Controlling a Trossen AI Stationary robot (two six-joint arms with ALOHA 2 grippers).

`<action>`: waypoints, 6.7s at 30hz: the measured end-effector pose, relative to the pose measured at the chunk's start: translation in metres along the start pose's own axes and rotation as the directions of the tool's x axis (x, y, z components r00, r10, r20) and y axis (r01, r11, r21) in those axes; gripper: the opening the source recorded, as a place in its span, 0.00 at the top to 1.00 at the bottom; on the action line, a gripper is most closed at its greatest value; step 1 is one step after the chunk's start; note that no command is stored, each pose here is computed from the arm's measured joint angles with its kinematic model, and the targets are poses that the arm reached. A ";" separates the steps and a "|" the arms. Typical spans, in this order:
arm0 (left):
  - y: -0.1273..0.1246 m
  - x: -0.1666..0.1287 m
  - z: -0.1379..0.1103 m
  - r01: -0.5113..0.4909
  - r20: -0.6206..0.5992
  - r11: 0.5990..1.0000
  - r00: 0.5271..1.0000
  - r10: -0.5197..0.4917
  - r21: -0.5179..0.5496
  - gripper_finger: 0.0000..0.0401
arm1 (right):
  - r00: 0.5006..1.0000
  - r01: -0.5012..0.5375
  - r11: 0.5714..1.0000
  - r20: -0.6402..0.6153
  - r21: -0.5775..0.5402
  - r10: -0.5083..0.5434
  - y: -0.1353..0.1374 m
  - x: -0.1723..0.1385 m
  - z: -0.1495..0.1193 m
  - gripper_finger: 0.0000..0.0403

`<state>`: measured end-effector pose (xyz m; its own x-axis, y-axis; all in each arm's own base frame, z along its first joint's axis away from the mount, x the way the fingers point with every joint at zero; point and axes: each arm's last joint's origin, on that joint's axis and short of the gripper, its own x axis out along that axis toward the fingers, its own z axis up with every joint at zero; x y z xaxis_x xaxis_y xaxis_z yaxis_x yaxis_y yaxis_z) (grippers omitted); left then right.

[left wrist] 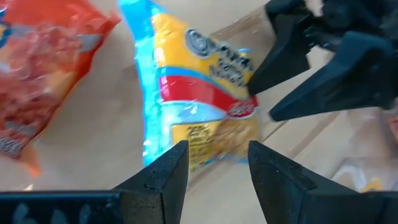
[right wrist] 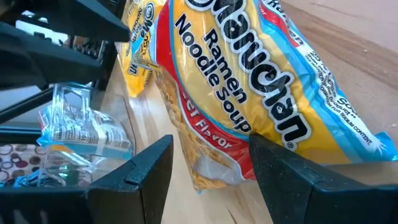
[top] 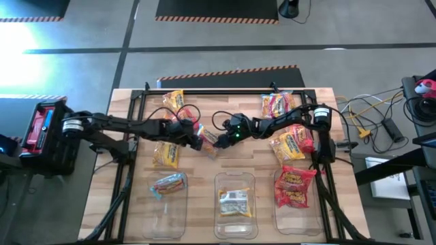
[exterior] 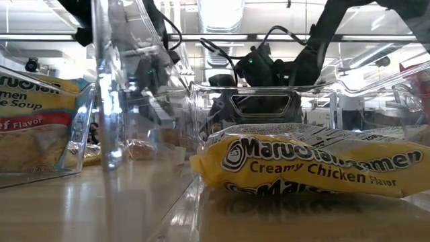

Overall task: Sort Maruchan noodles
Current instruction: Put the blue noodle pack into the left transparent bin

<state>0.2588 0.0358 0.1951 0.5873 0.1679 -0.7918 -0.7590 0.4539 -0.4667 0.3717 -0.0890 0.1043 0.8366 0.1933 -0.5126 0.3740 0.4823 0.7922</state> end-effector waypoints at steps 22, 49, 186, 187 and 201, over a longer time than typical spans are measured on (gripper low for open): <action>0.026 0.018 -0.021 0.138 0.083 0.990 0.987 -0.135 -0.037 0.63 | 0.993 0.117 0.991 -0.026 -0.058 -0.119 -0.010 0.000 -0.006 0.50; 0.022 0.034 -0.016 0.188 0.141 0.981 0.974 -0.179 -0.048 0.53 | 0.981 0.191 0.981 -0.022 -0.046 -0.192 -0.016 -0.001 -0.009 0.50; 0.034 0.001 0.003 0.593 0.011 0.801 0.803 -0.596 0.079 0.81 | 0.870 0.431 0.794 -0.036 -0.428 -0.492 0.024 -0.106 0.004 0.50; 0.035 -0.006 0.001 0.608 0.021 0.789 0.790 -0.612 0.090 0.81 | 0.858 0.460 0.775 -0.009 -0.433 -0.514 0.026 -0.110 0.004 0.50; 0.012 -0.077 -0.048 0.573 0.027 0.804 0.811 -0.584 0.157 0.81 | 0.820 0.542 0.720 0.085 -0.433 -0.565 0.040 -0.135 0.005 0.50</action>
<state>0.1911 -0.0141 0.2313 0.9273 -0.1051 -0.3593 -0.2295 0.5987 -0.7674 0.2761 -0.1002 0.2066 0.5090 -0.1871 -0.8402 0.5492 0.8222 0.1495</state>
